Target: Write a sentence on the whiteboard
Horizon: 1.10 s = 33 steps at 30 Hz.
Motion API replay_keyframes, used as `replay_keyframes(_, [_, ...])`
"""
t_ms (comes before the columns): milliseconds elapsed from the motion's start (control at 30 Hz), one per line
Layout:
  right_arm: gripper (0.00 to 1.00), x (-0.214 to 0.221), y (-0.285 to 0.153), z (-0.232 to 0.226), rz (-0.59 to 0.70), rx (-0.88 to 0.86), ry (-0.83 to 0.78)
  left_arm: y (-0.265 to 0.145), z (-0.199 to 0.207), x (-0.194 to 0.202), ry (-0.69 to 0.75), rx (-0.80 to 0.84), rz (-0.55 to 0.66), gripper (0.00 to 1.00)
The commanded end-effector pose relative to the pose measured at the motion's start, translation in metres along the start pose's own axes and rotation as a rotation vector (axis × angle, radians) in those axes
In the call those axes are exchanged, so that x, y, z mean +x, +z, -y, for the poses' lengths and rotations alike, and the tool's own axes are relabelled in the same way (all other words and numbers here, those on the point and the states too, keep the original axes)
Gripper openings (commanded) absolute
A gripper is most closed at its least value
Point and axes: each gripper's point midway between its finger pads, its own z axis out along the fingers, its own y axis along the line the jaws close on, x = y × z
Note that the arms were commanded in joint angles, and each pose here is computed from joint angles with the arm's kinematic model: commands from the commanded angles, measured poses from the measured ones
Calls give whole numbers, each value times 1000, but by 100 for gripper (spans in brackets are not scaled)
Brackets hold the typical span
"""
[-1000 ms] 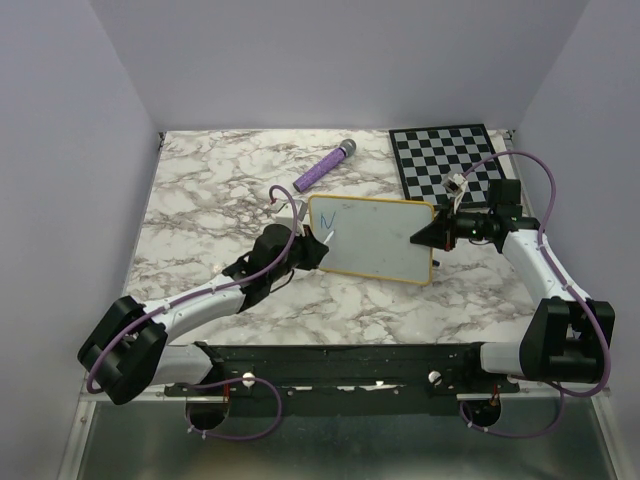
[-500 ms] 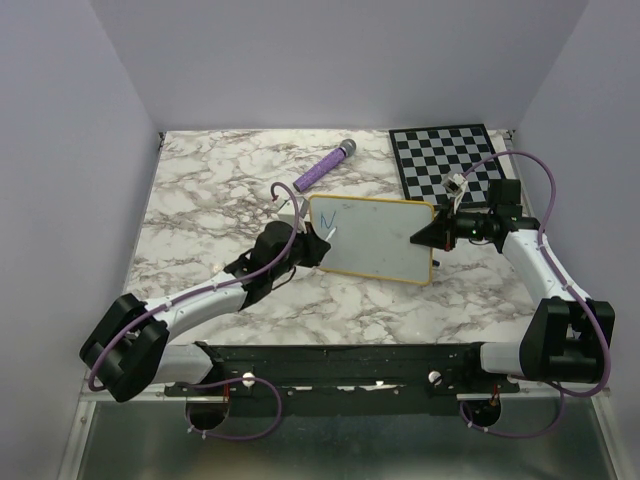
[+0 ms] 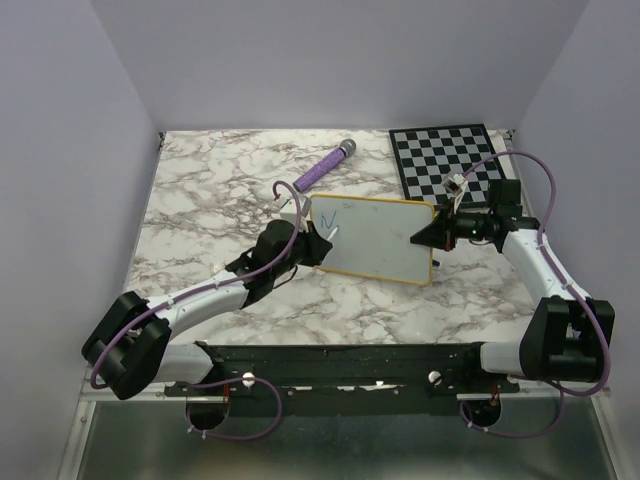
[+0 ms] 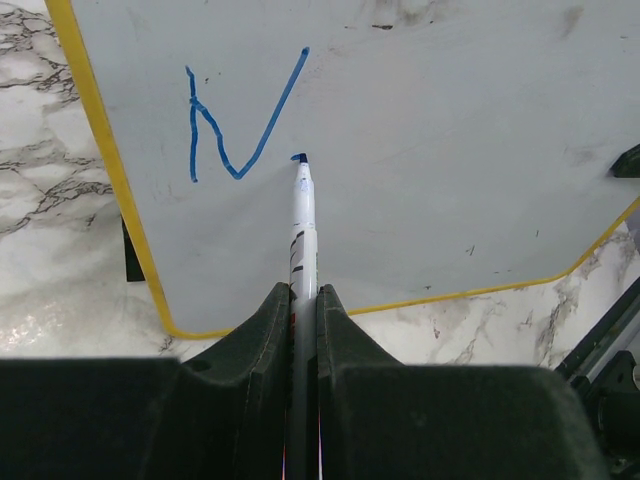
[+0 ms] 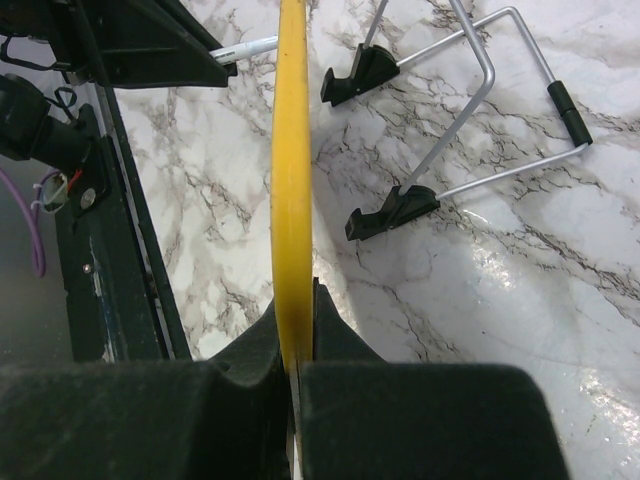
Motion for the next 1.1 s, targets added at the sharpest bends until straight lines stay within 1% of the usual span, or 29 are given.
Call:
replay_keyframes(0, [1, 3, 1, 2, -16, 3, -20, 4, 12, -10, 12, 47, 8, 0])
replay_keyframes(733, [1, 2, 1, 1, -16, 2, -22, 7, 23, -22, -1, 78, 34, 0])
replay_keyframes(833, [1, 2, 1, 1, -15, 2, -23, 7, 20, -25, -4, 60, 43, 0])
replay_keyframes(1067, [1, 2, 1, 1, -15, 0, -22, 3, -1, -28, -34, -10, 62, 0])
